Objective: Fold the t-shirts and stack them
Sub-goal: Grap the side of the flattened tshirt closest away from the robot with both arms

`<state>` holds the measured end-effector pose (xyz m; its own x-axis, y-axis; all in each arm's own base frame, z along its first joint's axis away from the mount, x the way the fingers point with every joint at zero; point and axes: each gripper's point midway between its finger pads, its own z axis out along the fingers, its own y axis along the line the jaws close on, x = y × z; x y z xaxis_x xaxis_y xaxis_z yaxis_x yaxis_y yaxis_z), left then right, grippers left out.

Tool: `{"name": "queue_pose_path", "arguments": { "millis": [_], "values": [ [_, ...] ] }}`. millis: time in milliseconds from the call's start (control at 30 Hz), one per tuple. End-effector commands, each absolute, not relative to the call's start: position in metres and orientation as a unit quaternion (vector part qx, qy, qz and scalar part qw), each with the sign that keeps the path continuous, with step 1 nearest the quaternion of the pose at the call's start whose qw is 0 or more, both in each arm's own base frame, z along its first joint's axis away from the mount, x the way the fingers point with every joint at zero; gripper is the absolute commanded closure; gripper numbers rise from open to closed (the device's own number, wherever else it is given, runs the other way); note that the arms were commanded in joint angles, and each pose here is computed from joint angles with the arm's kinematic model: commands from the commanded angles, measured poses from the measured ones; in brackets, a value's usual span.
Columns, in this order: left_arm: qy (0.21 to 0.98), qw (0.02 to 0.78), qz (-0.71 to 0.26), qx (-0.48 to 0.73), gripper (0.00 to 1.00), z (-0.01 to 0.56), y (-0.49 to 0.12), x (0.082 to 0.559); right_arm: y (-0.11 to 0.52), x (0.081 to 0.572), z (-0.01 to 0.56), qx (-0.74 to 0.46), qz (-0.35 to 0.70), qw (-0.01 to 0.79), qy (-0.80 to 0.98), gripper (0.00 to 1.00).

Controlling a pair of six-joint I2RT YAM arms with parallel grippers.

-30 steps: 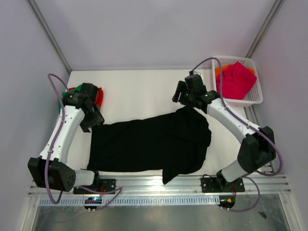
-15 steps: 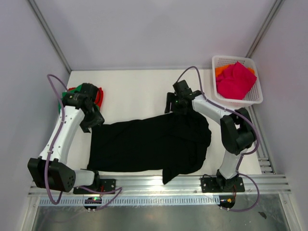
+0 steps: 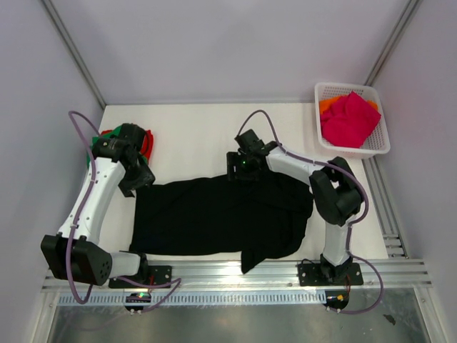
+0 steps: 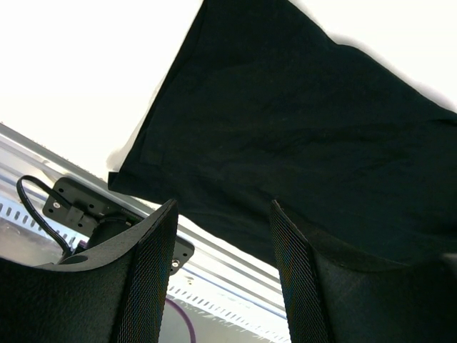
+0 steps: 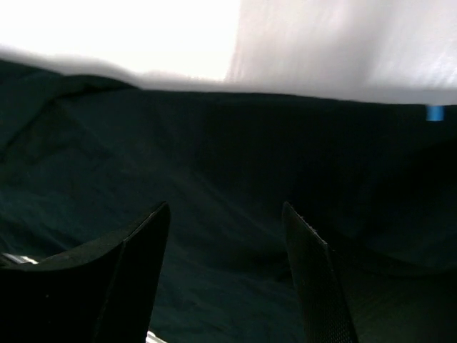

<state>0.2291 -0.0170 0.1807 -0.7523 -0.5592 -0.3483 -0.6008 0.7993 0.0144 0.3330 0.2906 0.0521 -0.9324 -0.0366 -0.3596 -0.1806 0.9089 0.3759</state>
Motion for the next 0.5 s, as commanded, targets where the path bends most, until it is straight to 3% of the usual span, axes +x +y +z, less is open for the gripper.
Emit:
{"name": "queue_pose_path", "arguments": {
  "millis": [0, 467],
  "values": [
    [0.930, 0.181, 0.055, -0.316, 0.43, 0.187, -0.018, 0.229, 0.307, 0.334, 0.060, -0.070, 0.226, 0.179, 0.955, 0.32],
    [0.927, 0.195, 0.043, -0.317, 0.43, 0.199, -0.019, 0.232, 0.319, 0.365, 0.039, -0.062, 0.190, 0.164, 0.966, 0.32]
  ]
}}
